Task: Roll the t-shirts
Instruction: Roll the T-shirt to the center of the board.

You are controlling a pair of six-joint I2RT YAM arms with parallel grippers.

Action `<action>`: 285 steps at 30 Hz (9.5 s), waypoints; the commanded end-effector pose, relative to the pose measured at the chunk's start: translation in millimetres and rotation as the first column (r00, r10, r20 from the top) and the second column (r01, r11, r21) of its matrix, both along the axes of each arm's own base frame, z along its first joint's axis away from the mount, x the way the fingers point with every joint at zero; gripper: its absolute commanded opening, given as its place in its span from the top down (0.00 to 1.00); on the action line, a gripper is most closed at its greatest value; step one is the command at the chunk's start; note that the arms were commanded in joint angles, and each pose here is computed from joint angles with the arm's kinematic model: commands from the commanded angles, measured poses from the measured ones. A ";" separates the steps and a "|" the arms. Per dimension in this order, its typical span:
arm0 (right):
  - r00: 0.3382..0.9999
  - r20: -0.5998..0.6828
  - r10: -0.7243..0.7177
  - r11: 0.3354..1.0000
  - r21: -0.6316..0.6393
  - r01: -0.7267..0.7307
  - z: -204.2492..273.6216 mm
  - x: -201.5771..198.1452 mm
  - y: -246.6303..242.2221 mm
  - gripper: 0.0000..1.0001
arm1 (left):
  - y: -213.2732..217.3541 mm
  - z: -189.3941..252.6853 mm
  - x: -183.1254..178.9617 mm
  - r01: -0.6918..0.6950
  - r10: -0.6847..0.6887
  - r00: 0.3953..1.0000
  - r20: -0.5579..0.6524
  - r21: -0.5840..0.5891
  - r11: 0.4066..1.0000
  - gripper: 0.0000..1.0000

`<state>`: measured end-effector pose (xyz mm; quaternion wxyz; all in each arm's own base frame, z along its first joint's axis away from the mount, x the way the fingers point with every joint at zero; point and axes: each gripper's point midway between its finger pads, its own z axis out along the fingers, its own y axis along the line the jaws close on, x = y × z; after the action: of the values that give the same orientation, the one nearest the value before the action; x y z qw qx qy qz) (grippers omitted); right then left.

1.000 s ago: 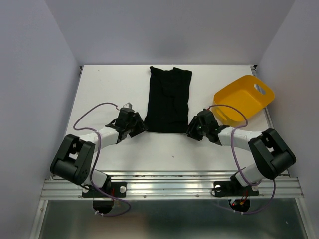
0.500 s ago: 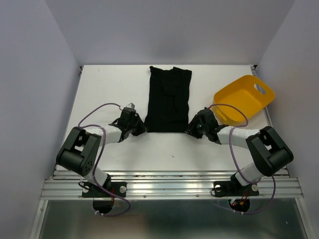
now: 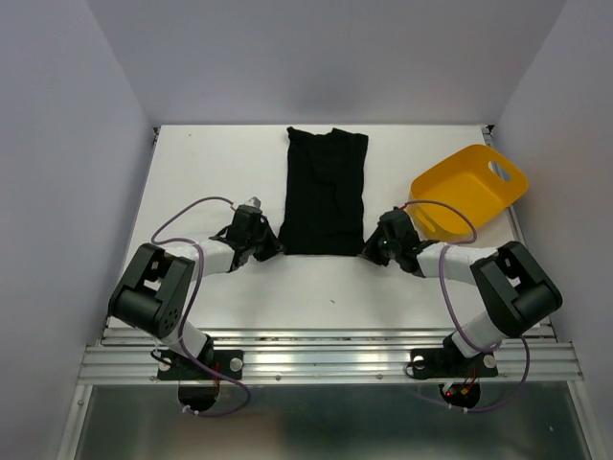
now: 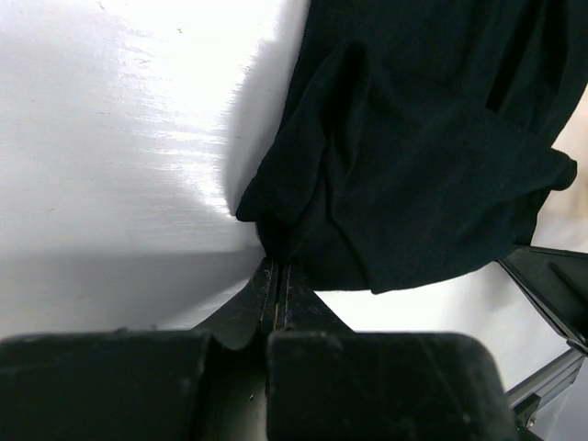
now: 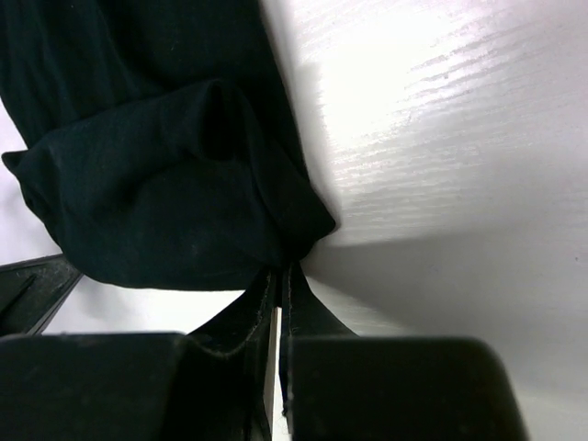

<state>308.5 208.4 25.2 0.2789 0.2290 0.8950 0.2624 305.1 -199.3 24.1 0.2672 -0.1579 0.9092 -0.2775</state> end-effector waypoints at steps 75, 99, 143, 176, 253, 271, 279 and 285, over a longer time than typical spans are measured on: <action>0.993 0.105 0.054 0.982 -0.185 -0.034 73.8 34.1 -7.3 0.65 | -2.3 56.7 44.6 0.106 -0.103 0.994 -0.029 0.144 0.984 0.64; 0.909 0.184 0.373 0.928 -0.070 -0.367 119.4 -29.0 50.7 0.83 | -12.8 52.0 65.7 0.158 -0.158 0.987 -0.014 0.160 0.974 0.61; 0.957 0.062 0.284 0.933 -0.246 -0.261 50.3 52.5 63.9 0.94 | -48.3 96.0 33.6 0.225 -0.238 0.964 0.120 0.112 0.968 0.76; 0.743 0.267 0.614 0.743 -0.512 -0.431 131.1 61.1 44.9 0.32 | -44.5 48.7 53.2 0.219 -0.231 0.973 0.031 0.209 0.953 1.00; 0.906 -0.022 0.422 0.892 -0.172 -0.419 -6.5 -29.4 -5.7 0.81 | -49.3 99.1 22.4 0.261 -0.274 0.955 0.110 0.122 0.958 1.00; 0.910 0.138 0.392 0.909 -0.209 -0.360 95.6 -16.1 -9.9 0.66 | -80.9 84.2 -11.7 0.350 -0.357 0.932 0.064 0.097 0.932 1.00; 0.901 0.081 0.426 0.897 -0.163 -0.410 78.6 -11.7 8.5 0.97 | -77.7 57.1 -8.4 0.337 -0.340 0.940 -0.001 0.137 0.931 1.00; 0.918 0.025 0.396 0.893 -0.243 -0.378 46.3 2.9 -1.1 0.98 | -64.9 25.4 -6.6 0.321 -0.315 0.947 -0.062 0.218 0.922 1.00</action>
<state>290.4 205.2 70.7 0.2537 0.0057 0.9388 0.2329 293.1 -269.8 56.5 0.2132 0.0170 0.9479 -0.2360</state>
